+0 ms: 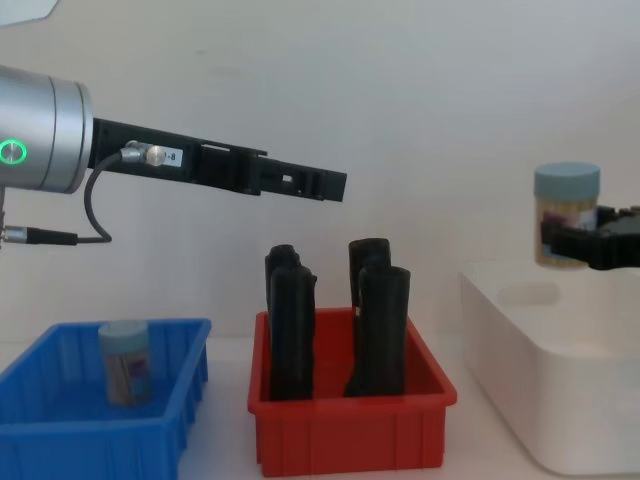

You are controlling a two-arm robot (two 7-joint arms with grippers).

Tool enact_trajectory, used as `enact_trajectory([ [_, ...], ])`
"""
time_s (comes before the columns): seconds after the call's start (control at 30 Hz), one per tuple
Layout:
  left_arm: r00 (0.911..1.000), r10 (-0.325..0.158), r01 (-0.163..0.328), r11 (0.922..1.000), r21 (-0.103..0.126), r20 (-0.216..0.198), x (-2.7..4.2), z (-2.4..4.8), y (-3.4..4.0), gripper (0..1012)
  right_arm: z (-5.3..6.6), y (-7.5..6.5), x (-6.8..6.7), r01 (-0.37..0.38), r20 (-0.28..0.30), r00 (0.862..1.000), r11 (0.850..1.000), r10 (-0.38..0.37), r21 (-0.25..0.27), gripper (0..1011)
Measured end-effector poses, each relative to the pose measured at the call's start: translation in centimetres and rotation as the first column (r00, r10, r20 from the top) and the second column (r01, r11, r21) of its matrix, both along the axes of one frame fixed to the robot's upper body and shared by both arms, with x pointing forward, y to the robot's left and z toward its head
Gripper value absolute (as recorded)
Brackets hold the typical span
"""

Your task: Pick the cotton swabs from the blue box and place them into the white box.

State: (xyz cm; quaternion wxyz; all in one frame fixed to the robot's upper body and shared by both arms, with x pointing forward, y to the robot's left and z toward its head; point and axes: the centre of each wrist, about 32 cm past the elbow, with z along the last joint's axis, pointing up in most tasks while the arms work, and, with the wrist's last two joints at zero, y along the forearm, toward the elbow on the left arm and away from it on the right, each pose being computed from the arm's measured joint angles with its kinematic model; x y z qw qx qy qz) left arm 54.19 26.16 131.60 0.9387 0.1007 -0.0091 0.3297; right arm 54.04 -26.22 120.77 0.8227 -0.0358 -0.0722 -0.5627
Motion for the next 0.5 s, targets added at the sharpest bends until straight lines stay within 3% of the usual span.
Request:
enact_trajectory([
  [0.5,1.0000,0.000,0.000,1.0000,0.000,0.000,0.00,0.00,0.00,1004,-1.2,-1.1,2.5,0.066,-0.118,0.991,0.998,-0.065,-0.002,611],
])
